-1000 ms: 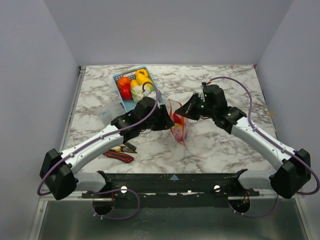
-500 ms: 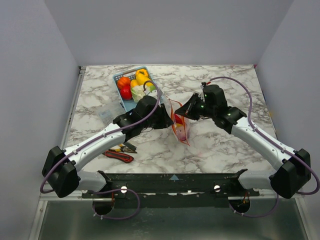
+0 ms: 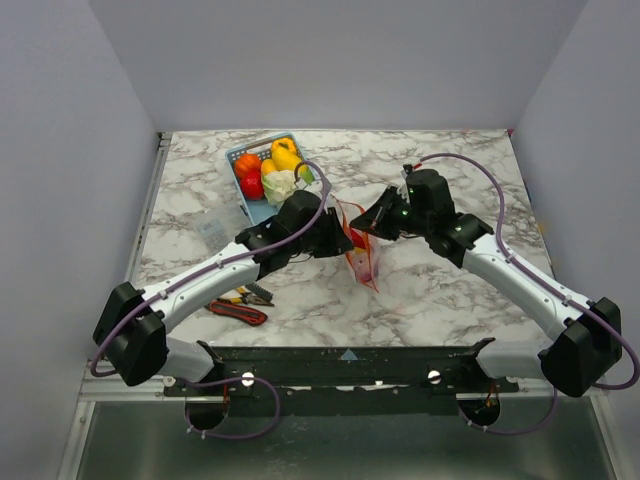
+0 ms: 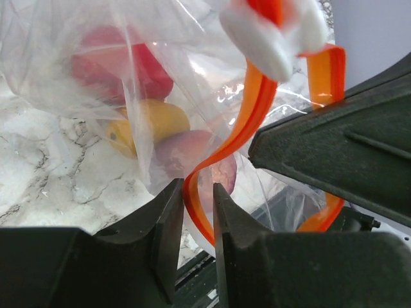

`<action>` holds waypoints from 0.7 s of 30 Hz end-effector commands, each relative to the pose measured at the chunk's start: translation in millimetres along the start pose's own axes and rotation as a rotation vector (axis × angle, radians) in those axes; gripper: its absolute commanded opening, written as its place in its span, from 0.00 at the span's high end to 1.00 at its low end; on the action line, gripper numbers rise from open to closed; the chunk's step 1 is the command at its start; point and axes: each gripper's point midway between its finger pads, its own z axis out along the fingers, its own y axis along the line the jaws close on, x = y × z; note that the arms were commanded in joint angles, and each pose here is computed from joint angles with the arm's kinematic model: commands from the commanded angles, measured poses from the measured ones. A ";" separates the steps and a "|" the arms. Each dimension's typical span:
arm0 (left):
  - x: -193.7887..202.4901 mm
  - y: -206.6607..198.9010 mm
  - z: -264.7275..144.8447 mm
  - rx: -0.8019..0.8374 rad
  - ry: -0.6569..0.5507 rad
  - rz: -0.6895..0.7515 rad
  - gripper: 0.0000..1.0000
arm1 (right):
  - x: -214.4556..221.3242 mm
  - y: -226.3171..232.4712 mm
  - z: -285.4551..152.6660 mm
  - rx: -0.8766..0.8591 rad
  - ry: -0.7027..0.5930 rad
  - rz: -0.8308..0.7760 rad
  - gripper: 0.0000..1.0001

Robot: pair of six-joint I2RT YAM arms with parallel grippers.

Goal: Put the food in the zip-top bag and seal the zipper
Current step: Adjust the zipper food storage bag at the center of the board.

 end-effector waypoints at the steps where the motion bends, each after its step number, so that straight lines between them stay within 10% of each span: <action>1: -10.3 -15.0 -0.4 0.039 -0.003 0.023 0.76 | -1.4 2.6 -7.4 -0.004 -0.018 -0.033 0.99; 4: -16.2 -26.8 -6.4 0.064 0.005 0.049 0.99 | -11.4 -15.2 -12.7 0.089 -0.080 -0.080 1.00; 21: -43.9 -92.7 -38.4 0.232 0.039 0.102 1.00 | -115.4 -107.5 -180.8 0.925 -0.626 -0.417 1.00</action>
